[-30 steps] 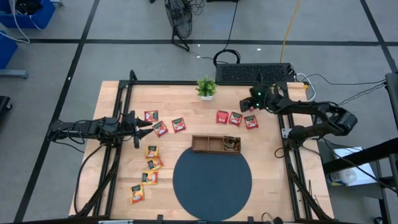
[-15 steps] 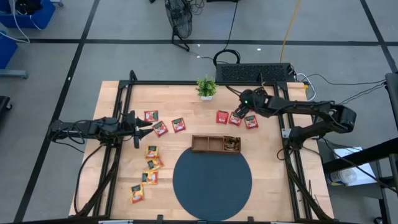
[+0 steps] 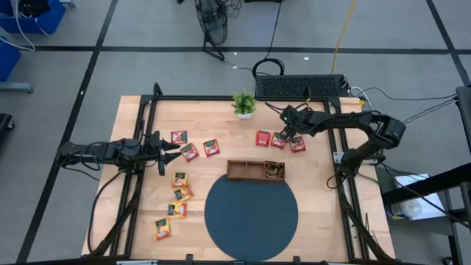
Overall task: Pick & Place Tea
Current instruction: Put the red tea bag into the middle slot of the wooden organizer
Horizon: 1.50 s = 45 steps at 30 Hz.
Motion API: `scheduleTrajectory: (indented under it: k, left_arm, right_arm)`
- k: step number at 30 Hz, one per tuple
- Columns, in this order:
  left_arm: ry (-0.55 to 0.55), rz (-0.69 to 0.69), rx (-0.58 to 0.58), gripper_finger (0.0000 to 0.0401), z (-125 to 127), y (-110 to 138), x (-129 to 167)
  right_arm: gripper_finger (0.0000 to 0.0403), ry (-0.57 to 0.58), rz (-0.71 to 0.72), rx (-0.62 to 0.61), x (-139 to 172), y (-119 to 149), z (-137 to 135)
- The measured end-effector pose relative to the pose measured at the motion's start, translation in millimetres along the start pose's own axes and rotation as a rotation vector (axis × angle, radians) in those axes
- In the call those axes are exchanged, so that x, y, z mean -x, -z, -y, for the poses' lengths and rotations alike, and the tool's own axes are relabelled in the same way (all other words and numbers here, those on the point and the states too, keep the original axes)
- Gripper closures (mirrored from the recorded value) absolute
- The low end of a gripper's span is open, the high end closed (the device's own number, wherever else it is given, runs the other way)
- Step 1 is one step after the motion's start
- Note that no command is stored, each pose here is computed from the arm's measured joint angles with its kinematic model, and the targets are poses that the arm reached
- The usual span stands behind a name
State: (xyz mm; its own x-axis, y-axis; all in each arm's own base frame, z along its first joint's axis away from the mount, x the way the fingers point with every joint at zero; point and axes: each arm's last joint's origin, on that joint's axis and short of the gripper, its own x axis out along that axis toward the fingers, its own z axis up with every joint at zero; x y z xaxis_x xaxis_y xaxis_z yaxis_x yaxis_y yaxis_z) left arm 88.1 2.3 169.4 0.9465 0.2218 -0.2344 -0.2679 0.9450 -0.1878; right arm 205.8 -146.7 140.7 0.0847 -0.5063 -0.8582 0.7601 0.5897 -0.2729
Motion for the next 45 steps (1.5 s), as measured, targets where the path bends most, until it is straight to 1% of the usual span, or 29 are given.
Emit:
scheduleTrajectory:
  k: [4, 9, 13, 18, 20, 22, 25, 28, 29, 30, 32, 35, 39, 42, 45]
  left_arm:
    - [0.000, 0.000, 0.000, 0.0240, 0.0, 0.0, 0.0]
    - [0.000, 0.000, 0.000, 0.0240, 0.0, 0.0, 0.0]
    - [0.000, 0.000, 0.000, 0.0240, 0.0, 0.0, 0.0]
    - [0.000, 0.000, 0.000, 0.0240, 0.0, 0.1, 0.0]
    - [0.000, 0.000, 0.000, 0.0240, 0.0, 0.1, 0.0]
    - [0.000, 0.000, 0.000, 0.0240, 0.0, 0.1, 0.0]
    - [0.000, 0.000, 0.000, 0.0240, 0.0, 0.0, 0.0]
    - [0.000, 0.000, 0.000, 0.0240, 0.0, 0.0, 0.0]
    - [0.000, 0.000, 0.000, 0.0240, 0.0, 0.0, 0.0]
    - [0.000, 0.000, 0.000, 0.0240, 0.0, 0.1, 0.0]
    - [0.000, 0.000, 0.000, 0.0240, 0.0, 0.1, 0.0]
    - [0.000, 0.000, 0.000, 0.0240, 0.0, 0.0, 0.0]
    - [0.000, 0.000, 0.000, 0.0240, 0.0, 0.1, 0.0]
    - [0.000, 0.000, 0.000, 0.0240, 0.0, 0.0, 0.0]
    - [0.000, 0.000, 0.000, 0.0240, 0.0, 0.1, 0.0]
  right_arm:
    - [0.0197, 0.001, -0.009, -0.014, -2.0, -0.2, 3.2]
    - [0.0197, -0.093, -0.063, -0.053, -6.3, 1.4, 8.3]
    - [0.0197, -0.077, -0.110, -0.075, -10.2, 4.6, 13.1]
    - [0.0204, -0.062, -0.114, -0.102, -12.6, 4.2, 13.8]
    - [0.0220, -0.050, -0.114, -0.100, -12.8, 4.7, 13.9]
    - [0.0247, -0.049, -0.120, -0.112, -12.9, 5.3, 13.8]
    - [0.0303, -0.046, -0.131, -0.122, -13.1, 6.9, 13.9]
    - [0.0369, -0.044, -0.134, -0.115, -14.0, 9.4, 13.9]
    - [0.0384, -0.042, -0.136, -0.111, -14.3, 10.7, 13.9]
    - [0.0390, -0.042, -0.138, -0.098, -14.8, 12.2, 14.0]
    - [0.0389, -0.042, -0.136, -0.085, -16.4, 15.9, 12.6]
    - [0.0395, -0.022, -0.104, -0.039, -15.6, 17.6, 6.8]
    - [0.0398, 0.050, -0.011, 0.065, -5.3, 17.3, -9.5]
    - [0.0400, 0.077, 0.135, 0.109, 12.5, 11.1, -24.3]
    - [0.0401, 0.110, 0.252, 0.157, 32.6, 11.9, -40.2]
